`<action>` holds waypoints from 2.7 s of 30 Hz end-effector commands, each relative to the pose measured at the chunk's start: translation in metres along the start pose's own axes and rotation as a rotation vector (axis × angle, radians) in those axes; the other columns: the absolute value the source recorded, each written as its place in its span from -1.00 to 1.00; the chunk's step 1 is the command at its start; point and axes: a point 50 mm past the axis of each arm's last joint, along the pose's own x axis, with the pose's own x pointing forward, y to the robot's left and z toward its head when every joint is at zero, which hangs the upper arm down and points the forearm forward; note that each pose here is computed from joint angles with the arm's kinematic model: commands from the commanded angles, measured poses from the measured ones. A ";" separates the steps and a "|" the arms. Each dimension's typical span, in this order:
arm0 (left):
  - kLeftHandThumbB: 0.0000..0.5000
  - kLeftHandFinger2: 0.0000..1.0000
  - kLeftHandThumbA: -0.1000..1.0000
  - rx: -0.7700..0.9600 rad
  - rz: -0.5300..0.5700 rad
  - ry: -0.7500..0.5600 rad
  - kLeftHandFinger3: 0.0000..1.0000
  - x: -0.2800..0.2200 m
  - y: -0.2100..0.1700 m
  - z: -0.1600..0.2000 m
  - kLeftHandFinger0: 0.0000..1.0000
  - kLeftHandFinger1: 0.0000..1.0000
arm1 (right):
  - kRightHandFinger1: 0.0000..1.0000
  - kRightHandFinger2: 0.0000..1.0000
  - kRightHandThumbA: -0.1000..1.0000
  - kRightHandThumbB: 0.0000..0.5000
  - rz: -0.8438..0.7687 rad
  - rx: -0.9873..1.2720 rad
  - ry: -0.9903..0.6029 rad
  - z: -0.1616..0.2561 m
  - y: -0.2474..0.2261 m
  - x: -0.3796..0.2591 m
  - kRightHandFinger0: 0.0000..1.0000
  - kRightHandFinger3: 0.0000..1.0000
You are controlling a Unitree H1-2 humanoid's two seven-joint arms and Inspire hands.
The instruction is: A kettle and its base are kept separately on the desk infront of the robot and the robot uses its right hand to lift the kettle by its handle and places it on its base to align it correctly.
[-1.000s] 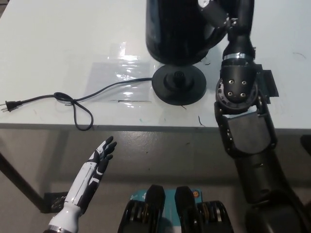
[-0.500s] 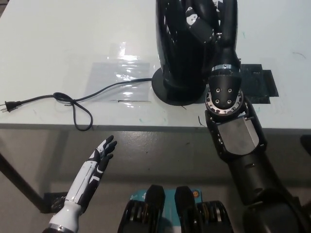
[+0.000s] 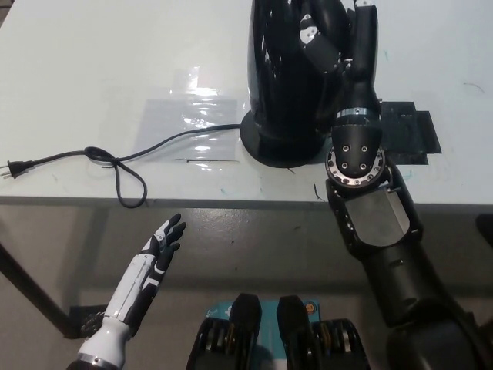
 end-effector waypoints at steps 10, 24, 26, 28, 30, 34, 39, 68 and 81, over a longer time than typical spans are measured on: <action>-0.18 1.00 1.00 0.034 -0.007 -0.045 1.00 0.005 0.007 0.009 1.00 1.00 | -0.45 0.42 -1.00 -0.44 -0.065 0.143 -0.085 0.009 0.020 -0.006 -1.00 0.48; -0.23 1.00 1.00 0.042 -0.013 -0.058 1.00 0.010 0.010 0.010 1.00 1.00 | -0.53 0.34 -1.00 -0.45 -0.055 0.132 -0.014 -0.025 0.032 -0.031 -1.00 0.54; -0.21 1.00 1.00 0.045 -0.014 -0.058 1.00 0.010 0.010 0.010 1.00 1.00 | -0.54 0.34 -1.00 -0.46 -0.055 0.140 -0.013 -0.027 0.029 -0.032 -1.00 0.54; -0.21 1.00 1.00 0.045 -0.016 -0.057 1.00 0.011 0.010 0.011 1.00 1.00 | -0.54 0.34 -1.00 -0.45 -0.052 0.139 -0.019 -0.029 0.027 -0.032 -1.00 0.54; -0.16 1.00 1.00 0.043 -0.013 -0.055 1.00 0.011 0.011 0.011 1.00 1.00 | -0.54 0.35 -1.00 -0.42 -0.048 0.115 -0.025 -0.031 0.026 -0.034 -1.00 0.52; -0.23 1.00 1.00 0.042 -0.014 -0.060 1.00 0.012 0.011 0.011 1.00 1.00 | -0.48 0.43 -1.00 -0.44 -0.009 0.120 -0.015 -0.034 0.029 -0.043 -1.00 0.54; -0.23 1.00 1.00 0.036 -0.013 -0.066 1.00 0.013 0.011 0.011 1.00 1.00 | -0.58 0.33 -1.00 -0.44 0.016 0.106 -0.029 -0.040 0.038 -0.056 -1.00 0.47; -0.16 1.00 1.00 0.047 -0.013 -0.069 1.00 0.018 0.014 0.015 1.00 1.00 | -0.49 0.43 -1.00 -0.44 0.056 -0.003 0.032 -0.079 0.018 -0.078 -1.00 0.44; -0.20 1.00 1.00 0.049 -0.014 -0.068 1.00 0.017 0.014 0.015 1.00 1.00 | 1.00 1.00 1.00 1.00 0.285 -0.014 0.025 -0.090 -0.007 -0.079 1.00 1.00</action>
